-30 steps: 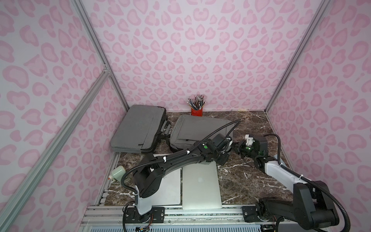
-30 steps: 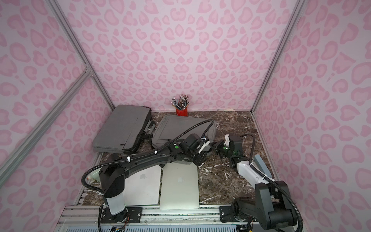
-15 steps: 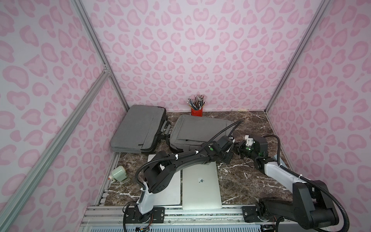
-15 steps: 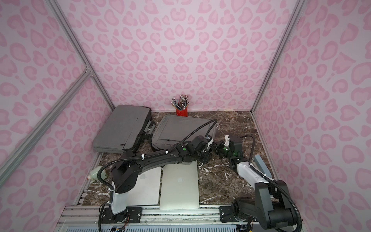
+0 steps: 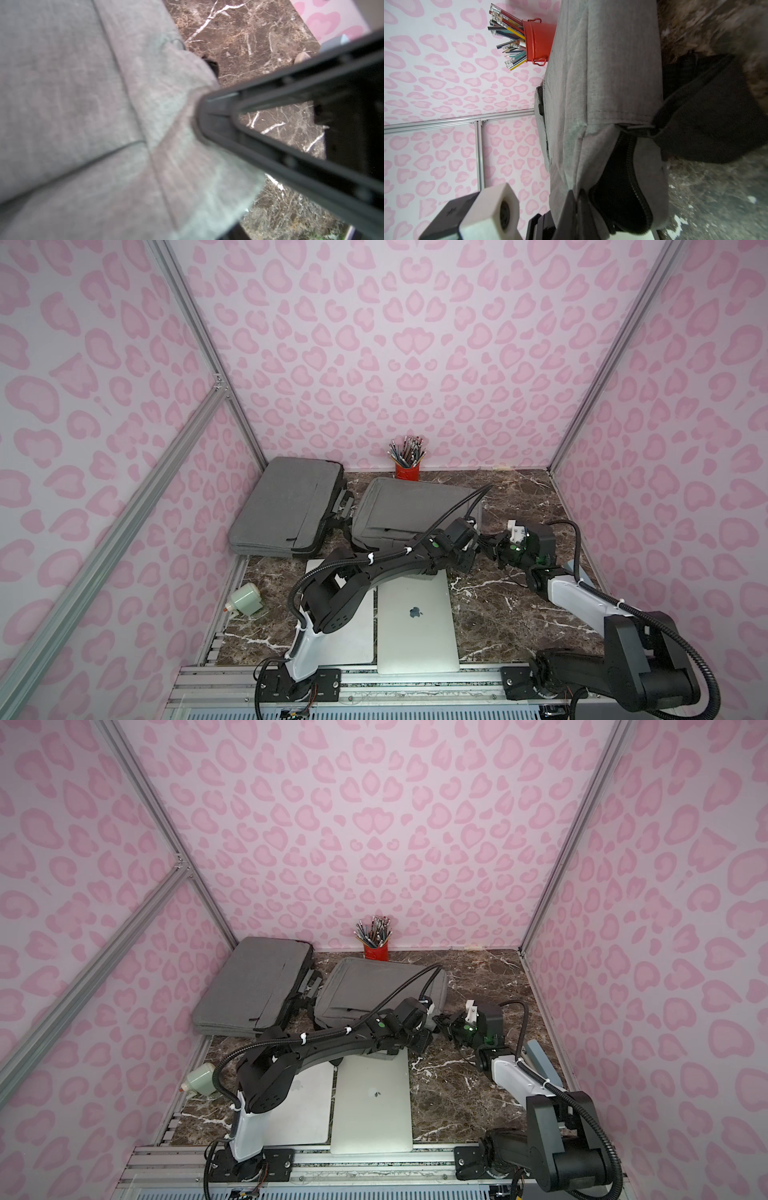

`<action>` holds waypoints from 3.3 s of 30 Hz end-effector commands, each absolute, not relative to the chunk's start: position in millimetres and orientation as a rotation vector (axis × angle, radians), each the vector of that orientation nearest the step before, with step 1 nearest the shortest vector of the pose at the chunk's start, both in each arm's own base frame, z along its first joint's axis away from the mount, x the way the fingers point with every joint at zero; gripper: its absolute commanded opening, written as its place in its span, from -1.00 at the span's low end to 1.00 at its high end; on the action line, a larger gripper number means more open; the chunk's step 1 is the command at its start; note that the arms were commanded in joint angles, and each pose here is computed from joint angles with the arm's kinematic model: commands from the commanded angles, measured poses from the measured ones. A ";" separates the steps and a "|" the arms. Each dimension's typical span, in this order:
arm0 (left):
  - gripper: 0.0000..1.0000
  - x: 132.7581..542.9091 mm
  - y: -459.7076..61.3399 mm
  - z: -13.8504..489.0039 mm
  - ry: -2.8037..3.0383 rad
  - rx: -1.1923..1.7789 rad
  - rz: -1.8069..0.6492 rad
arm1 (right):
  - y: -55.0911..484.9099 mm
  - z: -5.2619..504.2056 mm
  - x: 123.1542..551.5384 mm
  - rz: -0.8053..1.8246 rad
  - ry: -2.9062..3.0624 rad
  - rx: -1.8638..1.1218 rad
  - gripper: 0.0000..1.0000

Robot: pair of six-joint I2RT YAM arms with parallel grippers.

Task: Open the zippered laptop bag and take out the laptop
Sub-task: Unzip the zipper on the zippered laptop bag.

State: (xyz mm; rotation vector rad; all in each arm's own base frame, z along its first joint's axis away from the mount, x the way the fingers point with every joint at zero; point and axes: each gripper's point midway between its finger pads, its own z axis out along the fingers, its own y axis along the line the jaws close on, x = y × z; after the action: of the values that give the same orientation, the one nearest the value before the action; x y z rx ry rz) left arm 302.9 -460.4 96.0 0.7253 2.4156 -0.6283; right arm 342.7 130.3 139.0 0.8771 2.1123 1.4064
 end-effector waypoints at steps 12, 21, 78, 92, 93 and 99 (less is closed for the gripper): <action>-0.79 307.5 -469.2 106.3 2.368 0.778 -0.660 | 134.3 146.5 346.9 1.455 2.084 0.807 -1.00; -0.96 304.8 -461.0 105.5 2.386 0.803 -0.614 | 124.3 145.4 347.3 1.423 2.081 0.817 -1.00; -0.97 355.1 -185.9 101.6 2.617 0.579 0.145 | 47.6 126.0 337.0 1.143 2.255 0.653 -1.00; -0.94 403.5 -146.0 82.7 2.682 0.391 0.129 | 54.4 127.4 330.6 1.171 2.279 0.578 -1.00; -0.92 406.4 -148.8 83.9 2.679 0.399 0.116 | 54.8 126.6 329.9 1.175 2.279 0.578 -1.00; -0.66 402.4 -181.0 103.5 2.637 0.486 -0.095 | 60.9 126.1 328.1 1.177 2.288 0.565 -1.00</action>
State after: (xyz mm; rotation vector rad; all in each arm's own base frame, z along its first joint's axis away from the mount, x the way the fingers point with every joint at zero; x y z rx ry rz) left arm 399.0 -163.6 88.5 0.4439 2.6958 0.0146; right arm 327.6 58.9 125.3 0.5858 2.2905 1.1818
